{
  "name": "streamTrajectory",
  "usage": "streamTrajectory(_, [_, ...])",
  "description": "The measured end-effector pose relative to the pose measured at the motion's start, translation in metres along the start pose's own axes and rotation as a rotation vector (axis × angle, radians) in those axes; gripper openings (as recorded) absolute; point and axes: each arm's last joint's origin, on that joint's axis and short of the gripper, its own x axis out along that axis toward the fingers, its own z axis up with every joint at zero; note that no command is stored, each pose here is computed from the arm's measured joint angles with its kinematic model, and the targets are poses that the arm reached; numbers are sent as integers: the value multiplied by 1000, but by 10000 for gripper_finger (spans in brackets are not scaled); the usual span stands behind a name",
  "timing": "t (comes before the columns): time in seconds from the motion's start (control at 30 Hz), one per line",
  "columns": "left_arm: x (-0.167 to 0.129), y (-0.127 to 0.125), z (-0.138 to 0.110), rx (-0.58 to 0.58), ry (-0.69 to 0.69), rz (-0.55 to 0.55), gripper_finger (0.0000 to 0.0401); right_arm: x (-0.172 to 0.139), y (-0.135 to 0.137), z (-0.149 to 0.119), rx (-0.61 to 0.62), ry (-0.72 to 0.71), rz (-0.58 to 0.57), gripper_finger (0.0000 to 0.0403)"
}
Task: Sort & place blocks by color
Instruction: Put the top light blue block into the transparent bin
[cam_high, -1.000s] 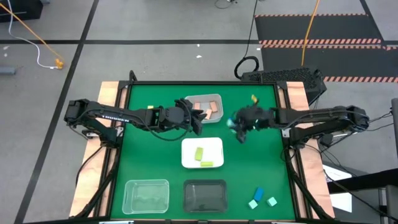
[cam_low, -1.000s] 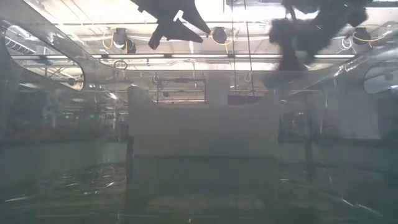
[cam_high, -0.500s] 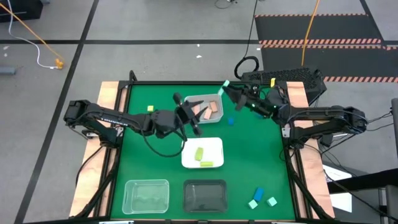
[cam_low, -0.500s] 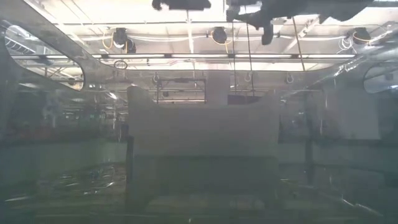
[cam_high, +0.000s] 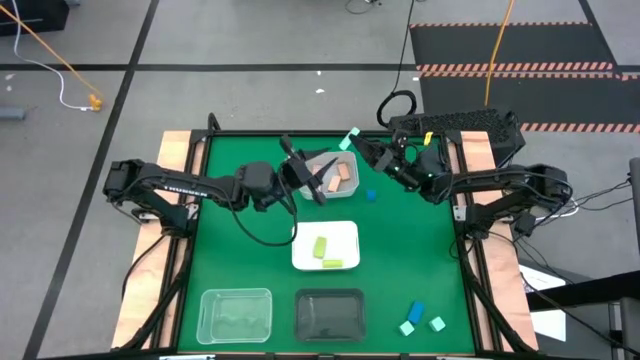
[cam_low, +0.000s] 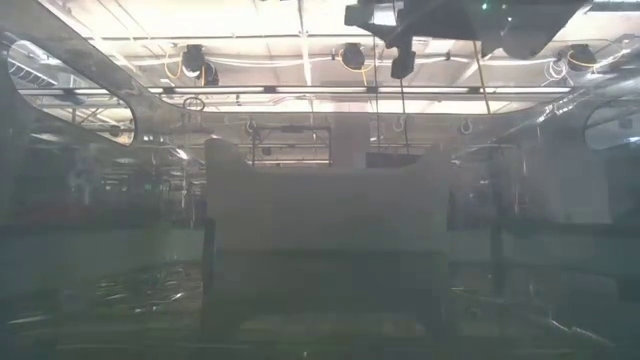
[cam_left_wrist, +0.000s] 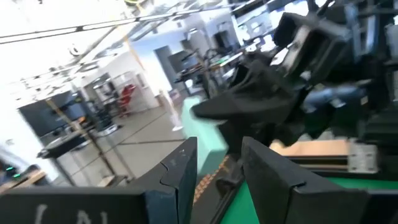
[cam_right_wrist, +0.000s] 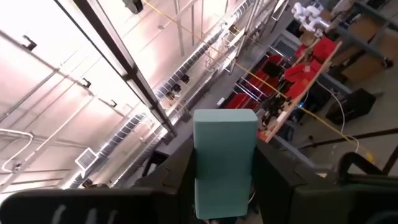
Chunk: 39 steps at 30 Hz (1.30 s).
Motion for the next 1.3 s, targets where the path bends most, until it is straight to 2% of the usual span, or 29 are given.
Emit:
streamTrajectory(0.27, [1,1,-1,26,5,-4,129,10,11,5,-29,-11,26,106])
streamTrajectory(0.47, [5,8,-5,35,18,16,129,26,27,6,-111,102,28,106])
streamTrajectory(0.7, [9,14,-6,16,2,25,129,30,36,7,-166,110,40,106])
streamTrajectory(0.9, [13,21,-6,-129,-40,19,129,32,32,4,-159,118,25,106])
streamTrajectory(1.03, [15,24,-9,-144,-33,14,129,35,28,-1,-135,124,32,106])
streamTrajectory(1.17, [15,24,-9,-189,-23,44,129,35,27,-3,-133,147,41,106])
streamTrajectory(1.3, [14,25,-9,-184,-19,71,129,35,26,-3,-133,158,41,106])
